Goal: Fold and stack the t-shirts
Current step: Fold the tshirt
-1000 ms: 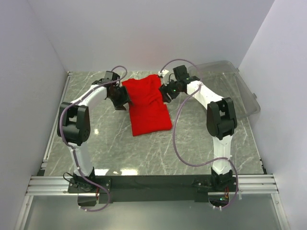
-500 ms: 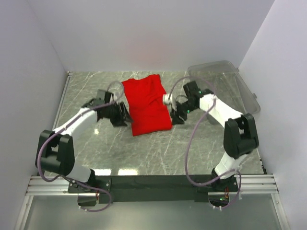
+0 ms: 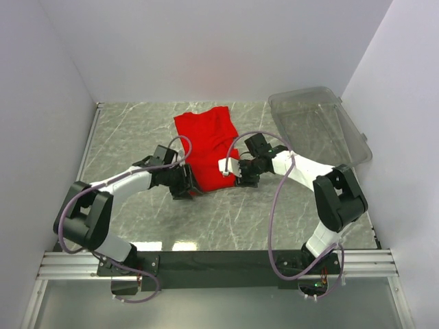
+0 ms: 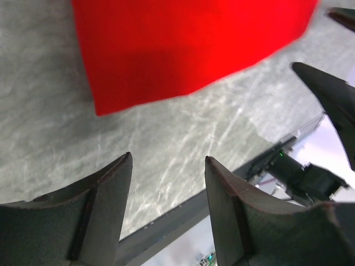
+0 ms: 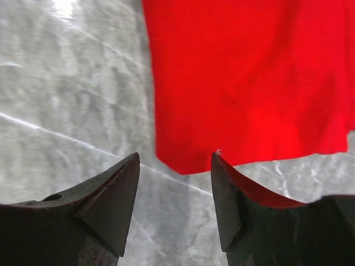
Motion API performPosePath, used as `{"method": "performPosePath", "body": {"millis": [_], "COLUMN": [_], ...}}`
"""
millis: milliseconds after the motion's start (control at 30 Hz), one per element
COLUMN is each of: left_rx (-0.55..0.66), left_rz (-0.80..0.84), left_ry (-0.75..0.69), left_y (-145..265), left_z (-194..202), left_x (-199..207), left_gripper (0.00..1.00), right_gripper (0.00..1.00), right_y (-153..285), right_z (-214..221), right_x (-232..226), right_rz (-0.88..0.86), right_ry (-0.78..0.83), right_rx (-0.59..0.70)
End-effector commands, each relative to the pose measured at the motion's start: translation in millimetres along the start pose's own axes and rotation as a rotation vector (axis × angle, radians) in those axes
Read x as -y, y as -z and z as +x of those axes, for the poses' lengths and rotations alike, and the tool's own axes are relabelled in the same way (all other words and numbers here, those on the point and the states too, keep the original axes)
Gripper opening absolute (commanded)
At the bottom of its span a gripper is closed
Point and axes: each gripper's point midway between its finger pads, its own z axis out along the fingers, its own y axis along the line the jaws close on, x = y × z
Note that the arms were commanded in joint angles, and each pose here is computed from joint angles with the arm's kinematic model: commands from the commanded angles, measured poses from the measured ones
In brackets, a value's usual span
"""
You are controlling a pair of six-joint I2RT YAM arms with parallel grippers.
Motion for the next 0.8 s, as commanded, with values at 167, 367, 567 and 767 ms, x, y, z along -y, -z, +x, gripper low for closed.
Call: {"method": "performPosePath", "body": {"millis": [167,367,567,767], "left_rx": [0.090,0.108,0.076,0.039], "left_rz": [-0.124,-0.156,-0.222,-0.270], "left_ry": [0.033,0.045,0.070,0.081], "left_y": [-8.1,-17.6,-28.7,-37.3], "left_z": [-26.5,-39.6,-37.9,-29.9], "left_x": [-9.6,-12.2,-27.2,-44.1], "left_gripper": [0.62,0.62,0.59,0.55], "right_gripper": [0.61,0.61,0.62,0.63], "right_y": [-9.5,-12.7,-12.0,-14.9], "right_z": [1.6,3.4,1.5,5.5], "right_x": [14.3,14.7,11.6,0.7], "right_rz": [0.062,0.066,0.052,0.012], "right_ry": [0.036,0.020,0.030,0.060], "right_rx": [-0.021,-0.022,-0.013,-0.016]}}
